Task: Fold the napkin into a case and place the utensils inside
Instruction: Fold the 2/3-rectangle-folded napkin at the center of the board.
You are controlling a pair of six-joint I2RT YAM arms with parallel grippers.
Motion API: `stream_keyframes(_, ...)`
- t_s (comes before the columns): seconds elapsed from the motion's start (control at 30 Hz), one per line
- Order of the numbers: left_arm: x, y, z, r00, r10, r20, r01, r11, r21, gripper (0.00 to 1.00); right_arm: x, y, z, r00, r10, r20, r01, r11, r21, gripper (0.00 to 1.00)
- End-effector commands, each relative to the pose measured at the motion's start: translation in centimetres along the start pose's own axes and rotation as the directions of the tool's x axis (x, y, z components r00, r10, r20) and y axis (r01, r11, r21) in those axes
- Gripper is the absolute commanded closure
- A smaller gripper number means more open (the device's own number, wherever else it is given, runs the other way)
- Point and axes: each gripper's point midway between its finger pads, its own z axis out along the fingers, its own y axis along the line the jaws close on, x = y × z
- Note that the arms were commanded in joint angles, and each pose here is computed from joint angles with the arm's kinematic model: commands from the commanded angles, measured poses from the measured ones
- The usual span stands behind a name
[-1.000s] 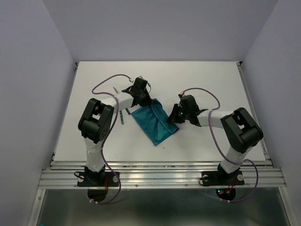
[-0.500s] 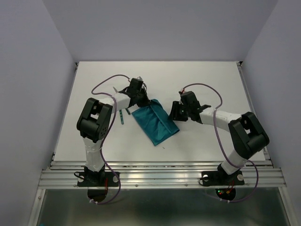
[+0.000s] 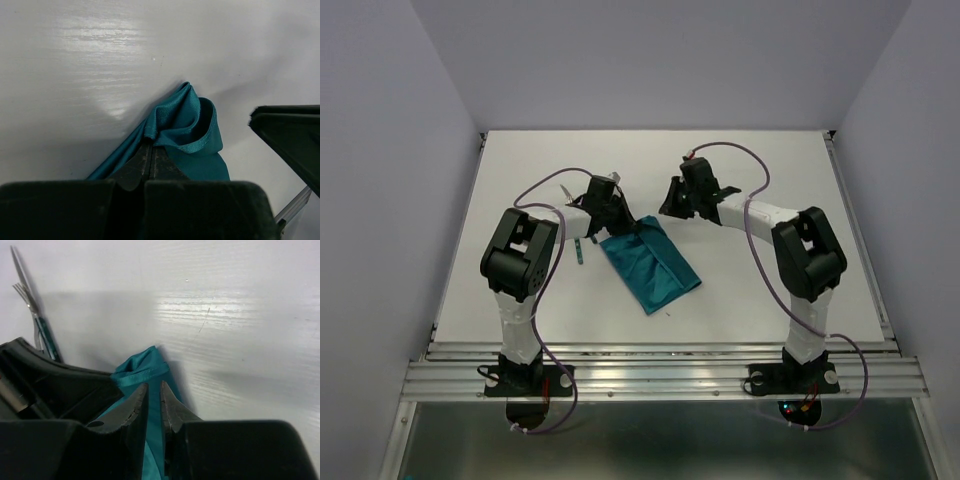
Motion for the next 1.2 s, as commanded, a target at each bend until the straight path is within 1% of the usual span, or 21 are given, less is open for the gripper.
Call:
stream_keyframes(0.0, 0.0, 0.2, -0.4, 1.0, 0.024, 0.005, -0.024, 0.999, 0.022, 1.0, 0.0, 0.7, 1.5, 0.999, 0.029, -0.025, -0.03, 0.999, -0.012, 0.8)
stream_keyframes(0.1, 0.2, 0.2, -0.2, 1.0, 0.021, 0.001, -0.021, 0.999, 0.027, 1.0, 0.6, 0.8, 2.2, 0.998, 0.029, -0.053, -0.031, 0.999, -0.026, 0.8)
stream_keyframes(0.3, 0.2, 0.3, -0.1, 1.0, 0.015, -0.005, -0.015, 0.999, 0.029, 1.0, 2.5, 1.9, 3.0, 0.994, -0.012, -0.107, 0.005, 0.998, -0.065, 0.8)
stream_keyframes(0.5, 0.1, 0.1, -0.2, 1.0, 0.017, -0.002, -0.017, 0.999, 0.036, 1.0, 3.0, 2.8, 3.2, 0.994, -0.027, -0.108, 0.019, 0.997, -0.076, 0.8)
stream_keyframes(0.8, 0.1, -0.3, -0.6, 1.0, 0.022, -0.004, -0.021, 0.999, 0.046, 1.0, 3.9, 1.9, 5.0, 0.99, -0.025, -0.136, 0.018, 0.998, -0.058, 0.81)
stream_keyframes(0.9, 0.0, -0.4, -1.0, 1.0, 0.018, -0.004, -0.017, 0.999, 0.042, 0.99, 4.4, 1.1, 5.5, 0.99, -0.019, -0.139, 0.015, 0.999, -0.028, 0.8)
stream_keyframes(0.93, -0.1, -0.6, -1.4, 1.0, 0.019, 0.001, -0.019, 0.999, 0.045, 0.95, 4.5, 0.9, 5.6, 0.99, -0.017, -0.139, 0.014, 1.0, -0.02, 0.81)
stream_keyframes(0.97, -0.1, -0.6, -1.7, 1.0, 0.02, 0.003, -0.02, 0.999, 0.04, 0.83, 4.7, 0.5, 5.7, 0.99, -0.015, -0.142, 0.014, 1.0, -0.01, 0.81)
stream_keyframes(1.03, -0.5, -1.0, -2.6, 0.999, 0.024, 0.027, -0.025, 0.999, 0.038, 0.71, 5.0, 0.2, 5.8, 0.989, -0.012, -0.147, 0.012, 1.0, -0.001, 0.81)
stream_keyframes(1.07, -0.4, -1.0, -2.9, 0.999, 0.026, 0.028, -0.027, 0.999, 0.037, 0.62, 5.1, 0.2, 5.8, 0.989, -0.012, -0.149, 0.012, 1.0, -0.002, 0.81)
stream_keyframes(1.13, -0.6, -1.3, -3.7, 0.999, 0.03, 0.045, -0.032, 0.999, 0.041, 0.54, 5.2, 0.1, 5.8, 0.988, -0.01, -0.153, 0.01, 1.0, -0.001, 0.81)
stream_keyframes(1.17, -0.8, -1.5, -3.9, 0.998, 0.032, 0.052, -0.034, 0.998, 0.045, 0.46, 5.2, 0.1, 5.8, 0.988, -0.009, -0.152, 0.008, 1.0, -0.003, 0.81)
